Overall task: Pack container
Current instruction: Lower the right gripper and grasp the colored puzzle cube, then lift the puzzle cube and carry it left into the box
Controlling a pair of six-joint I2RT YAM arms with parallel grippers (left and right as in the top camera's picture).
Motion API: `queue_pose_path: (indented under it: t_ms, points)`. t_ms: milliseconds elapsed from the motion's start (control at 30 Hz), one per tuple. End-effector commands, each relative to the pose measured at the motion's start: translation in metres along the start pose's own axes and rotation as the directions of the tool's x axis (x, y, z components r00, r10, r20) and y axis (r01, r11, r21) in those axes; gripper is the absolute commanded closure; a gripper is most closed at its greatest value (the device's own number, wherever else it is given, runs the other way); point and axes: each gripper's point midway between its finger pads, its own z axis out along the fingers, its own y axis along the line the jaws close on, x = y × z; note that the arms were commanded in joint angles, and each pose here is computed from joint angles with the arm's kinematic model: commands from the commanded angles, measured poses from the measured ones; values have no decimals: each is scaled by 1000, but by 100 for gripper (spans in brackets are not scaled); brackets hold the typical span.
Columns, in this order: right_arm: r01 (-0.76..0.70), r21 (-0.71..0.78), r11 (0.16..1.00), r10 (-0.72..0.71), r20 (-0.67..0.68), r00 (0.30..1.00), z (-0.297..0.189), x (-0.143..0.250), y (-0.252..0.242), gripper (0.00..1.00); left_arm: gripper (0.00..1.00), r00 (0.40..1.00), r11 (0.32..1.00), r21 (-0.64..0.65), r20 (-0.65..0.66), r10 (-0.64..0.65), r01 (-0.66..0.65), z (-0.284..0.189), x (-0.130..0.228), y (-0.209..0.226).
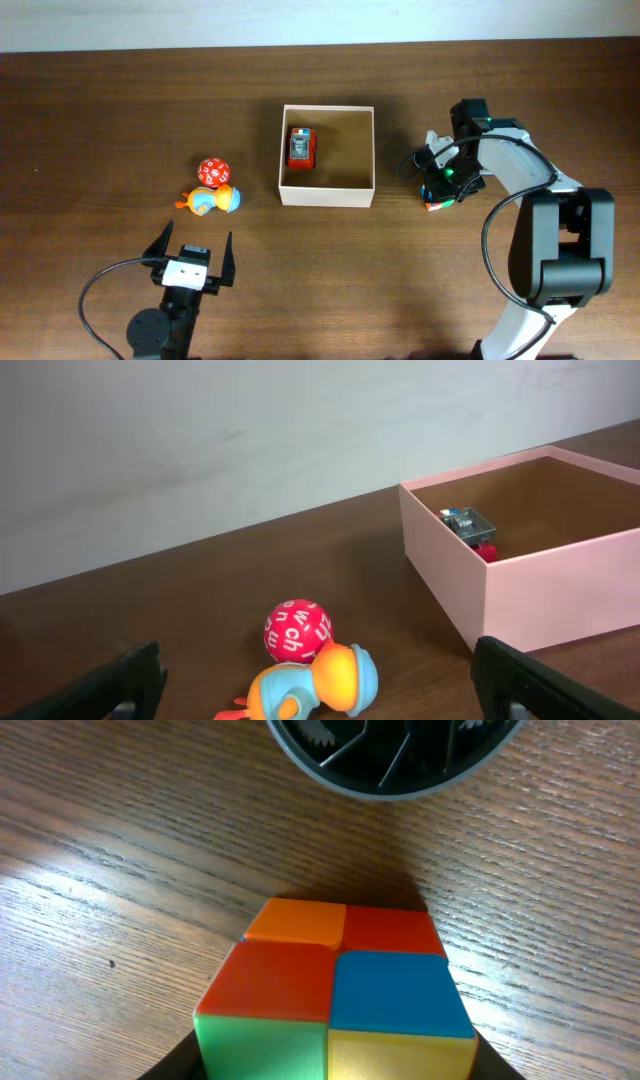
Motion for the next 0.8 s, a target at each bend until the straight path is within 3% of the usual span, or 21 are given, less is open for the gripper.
queue_pose_path:
  t_ms: [0,500,767]
  points:
    - [-4,-6,1000,4,-1,1000,5,-2,2,66,1,1000,1000,0,0,13,-13,0,2,-1]
    - [5,-73,997,2,87,996,-33,-36,14,66,1,1000,1000,0,0,13,-13,0,2,-1]
    - [59,-226,972,-16,185,983,-85,-64,45,67,1,1000,1000,0,0,13,-13,0,2,-1]
